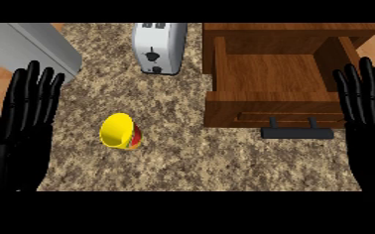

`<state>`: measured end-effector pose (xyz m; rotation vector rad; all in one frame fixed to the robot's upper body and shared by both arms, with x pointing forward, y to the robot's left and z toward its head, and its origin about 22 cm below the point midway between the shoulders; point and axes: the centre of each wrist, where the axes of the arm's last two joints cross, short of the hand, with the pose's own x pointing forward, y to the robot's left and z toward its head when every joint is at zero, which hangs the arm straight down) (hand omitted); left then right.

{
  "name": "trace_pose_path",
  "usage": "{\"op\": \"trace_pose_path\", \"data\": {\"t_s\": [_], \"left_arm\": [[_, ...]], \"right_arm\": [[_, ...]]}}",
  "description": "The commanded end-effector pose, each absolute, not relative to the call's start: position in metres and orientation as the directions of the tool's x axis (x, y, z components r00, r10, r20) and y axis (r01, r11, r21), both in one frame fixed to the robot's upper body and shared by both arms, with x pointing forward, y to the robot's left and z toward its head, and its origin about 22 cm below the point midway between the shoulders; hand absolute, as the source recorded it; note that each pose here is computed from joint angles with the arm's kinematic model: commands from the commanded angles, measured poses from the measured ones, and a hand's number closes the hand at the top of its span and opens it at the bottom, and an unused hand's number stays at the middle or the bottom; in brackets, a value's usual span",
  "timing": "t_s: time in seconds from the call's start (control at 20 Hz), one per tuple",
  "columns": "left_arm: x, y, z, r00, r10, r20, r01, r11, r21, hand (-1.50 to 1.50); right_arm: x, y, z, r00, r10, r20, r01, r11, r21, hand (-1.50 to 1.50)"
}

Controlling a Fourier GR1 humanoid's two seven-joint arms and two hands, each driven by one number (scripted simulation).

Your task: Pick up the cup, place it into the drawer and close the drawer

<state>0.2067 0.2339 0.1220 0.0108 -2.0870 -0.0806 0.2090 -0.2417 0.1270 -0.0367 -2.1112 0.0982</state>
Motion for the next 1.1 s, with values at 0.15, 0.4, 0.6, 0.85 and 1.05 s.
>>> {"op": "trace_pose_path", "data": {"t_s": [0.15, 0.4, 0.6, 0.85, 1.05], "left_arm": [[0.195, 0.227, 0.121, -0.487, 0.079, 0.870, 0.293, 0.953, 0.077, -1.50], [0.182, 0.214, 0.105, -0.260, 0.271, 0.927, 0.391, 0.907, -0.156, -1.50], [0.197, 0.219, 0.078, -0.247, 0.281, 0.927, 0.379, 0.909, -0.175, -1.50], [0.203, 0.263, 0.083, -0.235, 0.268, 0.935, 0.346, 0.921, -0.177, -1.50], [0.191, 0.279, 0.040, -0.190, 0.209, 0.959, 0.273, 0.950, -0.153, -1.50]], "right_arm": [[0.217, -0.233, 0.119, -0.522, 0.078, 0.849, 0.029, 0.997, -0.074, -1.50], [0.220, -0.252, 0.138, -0.434, 0.179, 0.883, -0.011, 0.979, -0.204, -1.50], [0.226, -0.260, 0.120, -0.440, 0.189, 0.878, -0.033, 0.974, -0.226, -1.50], [0.232, -0.245, 0.127, -0.464, 0.146, 0.874, -0.038, 0.982, -0.184, -1.50], [0.226, -0.255, 0.123, -0.456, 0.165, 0.874, -0.041, 0.978, -0.206, -1.50]]}}
